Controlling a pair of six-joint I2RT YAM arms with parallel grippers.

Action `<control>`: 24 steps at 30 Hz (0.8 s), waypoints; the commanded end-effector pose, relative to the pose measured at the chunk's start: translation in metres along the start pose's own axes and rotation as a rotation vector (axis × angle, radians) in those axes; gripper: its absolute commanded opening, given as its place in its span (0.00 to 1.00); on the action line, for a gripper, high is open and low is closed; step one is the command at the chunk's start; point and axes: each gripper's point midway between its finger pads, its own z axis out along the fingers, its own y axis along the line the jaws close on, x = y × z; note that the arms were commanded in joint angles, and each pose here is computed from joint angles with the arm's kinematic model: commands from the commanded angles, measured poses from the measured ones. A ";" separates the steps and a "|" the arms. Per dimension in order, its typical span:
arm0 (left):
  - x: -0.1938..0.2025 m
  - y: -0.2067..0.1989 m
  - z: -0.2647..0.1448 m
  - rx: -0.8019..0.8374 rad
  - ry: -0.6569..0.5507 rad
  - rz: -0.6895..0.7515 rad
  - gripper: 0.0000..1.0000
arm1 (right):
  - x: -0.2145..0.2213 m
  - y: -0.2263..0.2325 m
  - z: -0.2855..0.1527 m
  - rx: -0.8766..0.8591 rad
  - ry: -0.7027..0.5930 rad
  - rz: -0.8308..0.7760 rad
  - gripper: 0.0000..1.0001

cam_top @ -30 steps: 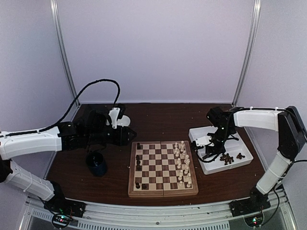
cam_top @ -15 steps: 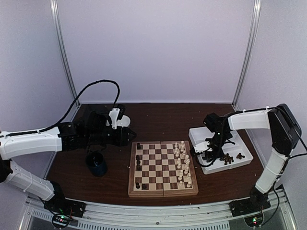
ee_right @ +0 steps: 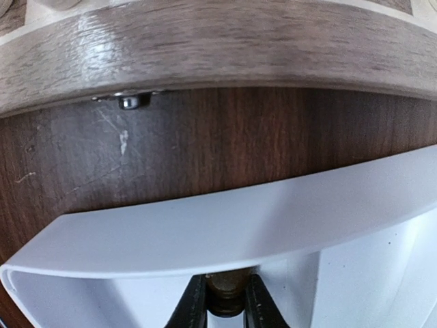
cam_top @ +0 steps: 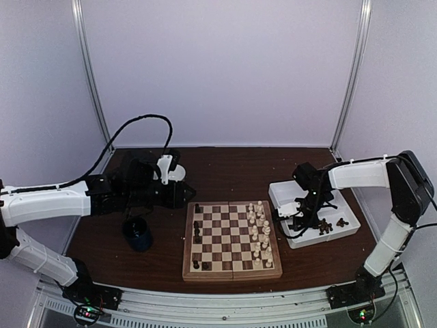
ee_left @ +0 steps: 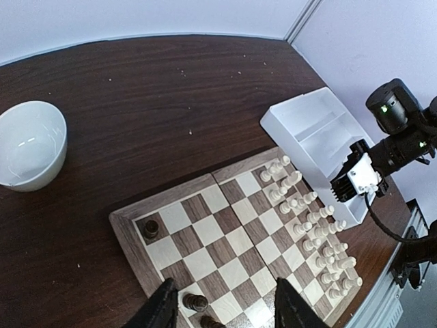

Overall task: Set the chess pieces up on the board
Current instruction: Pick up the knight from the storage box, then pass from the right arm to the left

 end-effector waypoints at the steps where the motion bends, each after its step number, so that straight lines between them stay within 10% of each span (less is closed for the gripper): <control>1: -0.006 -0.008 0.008 0.044 -0.024 -0.005 0.48 | 0.014 0.009 0.009 -0.023 0.028 0.075 0.14; 14: -0.027 -0.068 0.047 0.266 0.056 -0.084 0.48 | -0.028 -0.006 -0.134 0.207 -0.320 0.312 0.09; 24: -0.050 -0.171 0.087 0.633 0.094 -0.231 0.49 | -0.093 -0.014 -0.164 0.200 -0.415 0.287 0.09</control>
